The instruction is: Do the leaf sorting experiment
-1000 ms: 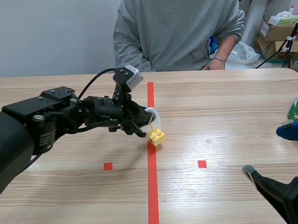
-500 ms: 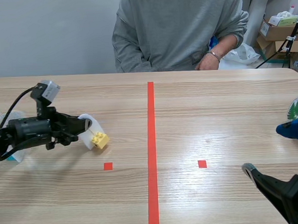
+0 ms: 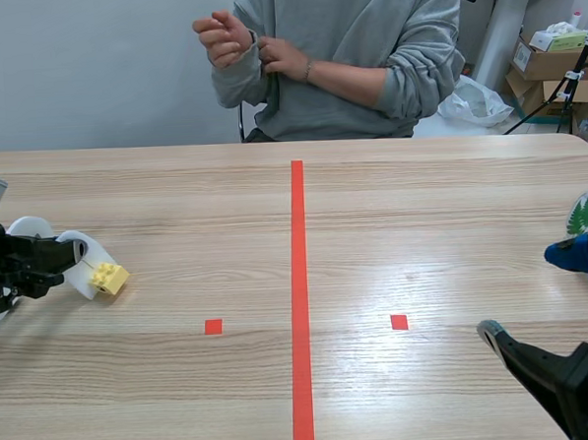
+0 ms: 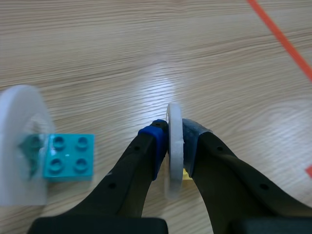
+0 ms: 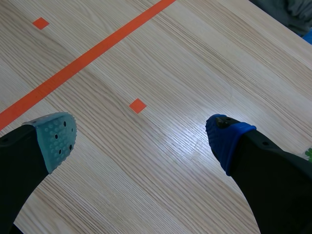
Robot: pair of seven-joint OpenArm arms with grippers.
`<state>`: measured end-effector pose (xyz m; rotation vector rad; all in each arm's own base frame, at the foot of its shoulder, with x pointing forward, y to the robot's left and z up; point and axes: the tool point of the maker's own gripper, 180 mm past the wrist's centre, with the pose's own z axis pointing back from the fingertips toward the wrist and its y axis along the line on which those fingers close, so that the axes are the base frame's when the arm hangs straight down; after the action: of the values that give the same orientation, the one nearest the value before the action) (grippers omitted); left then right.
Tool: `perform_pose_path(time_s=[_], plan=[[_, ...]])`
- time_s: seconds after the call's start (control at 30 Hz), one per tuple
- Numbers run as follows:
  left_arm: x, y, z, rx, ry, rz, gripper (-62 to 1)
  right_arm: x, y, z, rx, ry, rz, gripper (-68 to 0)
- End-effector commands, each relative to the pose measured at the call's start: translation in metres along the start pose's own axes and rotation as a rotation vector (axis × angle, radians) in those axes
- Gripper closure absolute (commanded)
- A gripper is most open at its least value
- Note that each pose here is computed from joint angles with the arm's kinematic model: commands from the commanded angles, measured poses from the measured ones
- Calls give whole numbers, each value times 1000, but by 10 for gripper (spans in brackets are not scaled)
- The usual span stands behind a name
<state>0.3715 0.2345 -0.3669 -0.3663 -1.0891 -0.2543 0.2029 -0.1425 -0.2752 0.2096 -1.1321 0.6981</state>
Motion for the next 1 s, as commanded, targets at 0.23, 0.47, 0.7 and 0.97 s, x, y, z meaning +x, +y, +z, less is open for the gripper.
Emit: perform_pose_path(time_s=[0.23,0.47,0.7,0.97], plan=[[1,6,-13,86,32,-84,-26,12,-5,1,-4,-36,22,-543],[1,1,-18,79,25,-74,-83,12,-5,1,-4,-36,22,-543],[2,1,-19,95,15,-76,-371,12,-5,1,-4,-36,22,-543],[4,2,-19,95,3,-76,-438,10,-5,1,-5,-23,22,-543]])
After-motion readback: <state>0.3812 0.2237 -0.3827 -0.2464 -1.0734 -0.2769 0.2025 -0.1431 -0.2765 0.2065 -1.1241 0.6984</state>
